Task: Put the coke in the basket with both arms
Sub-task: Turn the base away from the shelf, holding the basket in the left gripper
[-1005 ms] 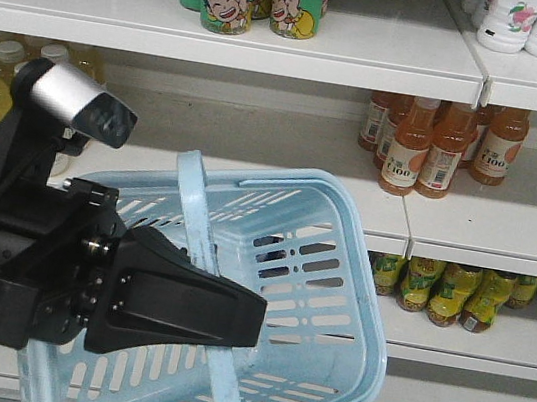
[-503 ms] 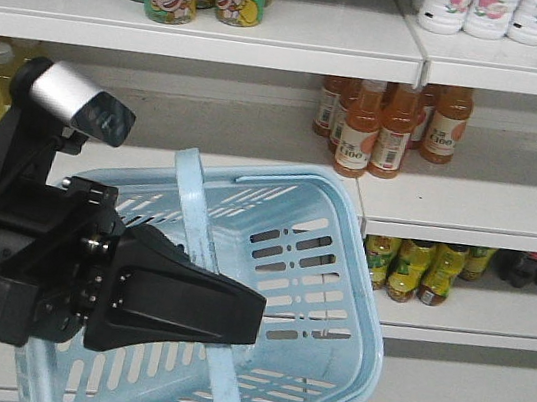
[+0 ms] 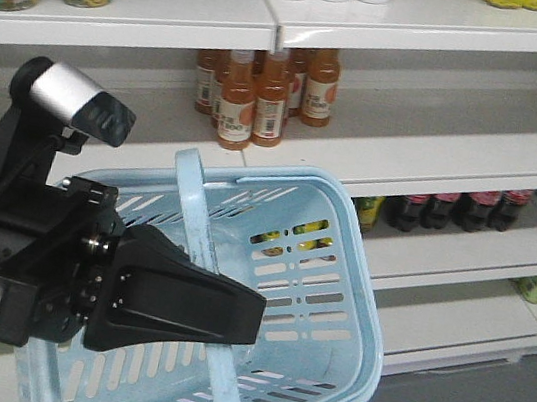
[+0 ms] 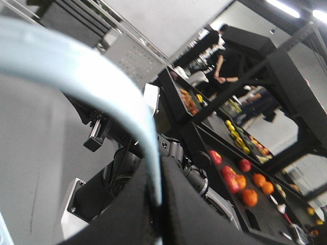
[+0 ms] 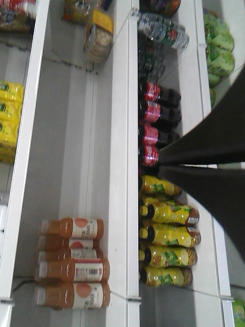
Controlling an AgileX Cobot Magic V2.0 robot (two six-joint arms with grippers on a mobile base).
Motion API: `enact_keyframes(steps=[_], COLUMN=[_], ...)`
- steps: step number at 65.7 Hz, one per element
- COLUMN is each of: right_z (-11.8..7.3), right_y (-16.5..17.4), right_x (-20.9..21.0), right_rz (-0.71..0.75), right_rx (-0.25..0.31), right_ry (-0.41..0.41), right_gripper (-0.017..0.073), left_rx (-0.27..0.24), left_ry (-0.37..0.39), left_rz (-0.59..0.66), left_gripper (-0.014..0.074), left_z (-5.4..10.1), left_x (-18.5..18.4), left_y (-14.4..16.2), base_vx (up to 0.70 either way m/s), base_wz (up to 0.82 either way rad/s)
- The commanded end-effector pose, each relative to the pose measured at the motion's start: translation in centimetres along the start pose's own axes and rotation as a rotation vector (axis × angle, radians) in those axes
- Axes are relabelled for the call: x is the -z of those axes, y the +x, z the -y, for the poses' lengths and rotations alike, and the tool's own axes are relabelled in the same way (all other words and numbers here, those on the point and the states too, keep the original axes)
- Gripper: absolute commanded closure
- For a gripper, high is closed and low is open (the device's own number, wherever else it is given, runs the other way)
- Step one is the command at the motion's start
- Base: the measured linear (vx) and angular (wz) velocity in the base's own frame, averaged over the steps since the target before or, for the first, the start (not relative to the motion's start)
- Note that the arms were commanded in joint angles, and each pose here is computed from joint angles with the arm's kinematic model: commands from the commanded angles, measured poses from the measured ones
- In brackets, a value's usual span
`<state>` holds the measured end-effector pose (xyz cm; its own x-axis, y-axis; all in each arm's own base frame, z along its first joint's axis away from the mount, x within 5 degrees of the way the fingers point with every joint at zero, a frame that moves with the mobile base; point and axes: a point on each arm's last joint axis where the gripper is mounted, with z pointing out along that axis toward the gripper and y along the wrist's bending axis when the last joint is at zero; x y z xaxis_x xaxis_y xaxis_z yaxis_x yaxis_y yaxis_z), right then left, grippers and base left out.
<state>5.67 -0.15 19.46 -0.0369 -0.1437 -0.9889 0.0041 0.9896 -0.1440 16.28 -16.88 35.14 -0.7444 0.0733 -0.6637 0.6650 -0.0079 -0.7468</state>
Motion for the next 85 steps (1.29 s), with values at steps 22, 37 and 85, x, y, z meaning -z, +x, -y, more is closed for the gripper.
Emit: enact_keyframes(steps=[22,37,85], right_z=[-0.06,-0.06,-0.06], right_y=[-0.47,-0.47,-0.47], right_x=[0.08,0.08,0.08], right_rz=[0.074,0.074,0.074], right_rx=[0.015,0.015,0.015], right_ry=[-0.001,-0.001,-0.001], right_gripper=[0.0564,0.0564,0.0564], left_rx=[-0.024,-0.024,-0.024], left_ry=[0.142,0.142,0.142], left_rz=[0.032,0.032,0.032], left_gripper=[0.0599,0.0599,0.0599], left_z=[2.49,2.49,2.49], left_x=[0.27,0.27,0.27], left_y=[-0.67,-0.67,-0.67], base_vx=[-0.04,-0.05,-0.02], base_wz=[-0.58,-0.58,-0.52])
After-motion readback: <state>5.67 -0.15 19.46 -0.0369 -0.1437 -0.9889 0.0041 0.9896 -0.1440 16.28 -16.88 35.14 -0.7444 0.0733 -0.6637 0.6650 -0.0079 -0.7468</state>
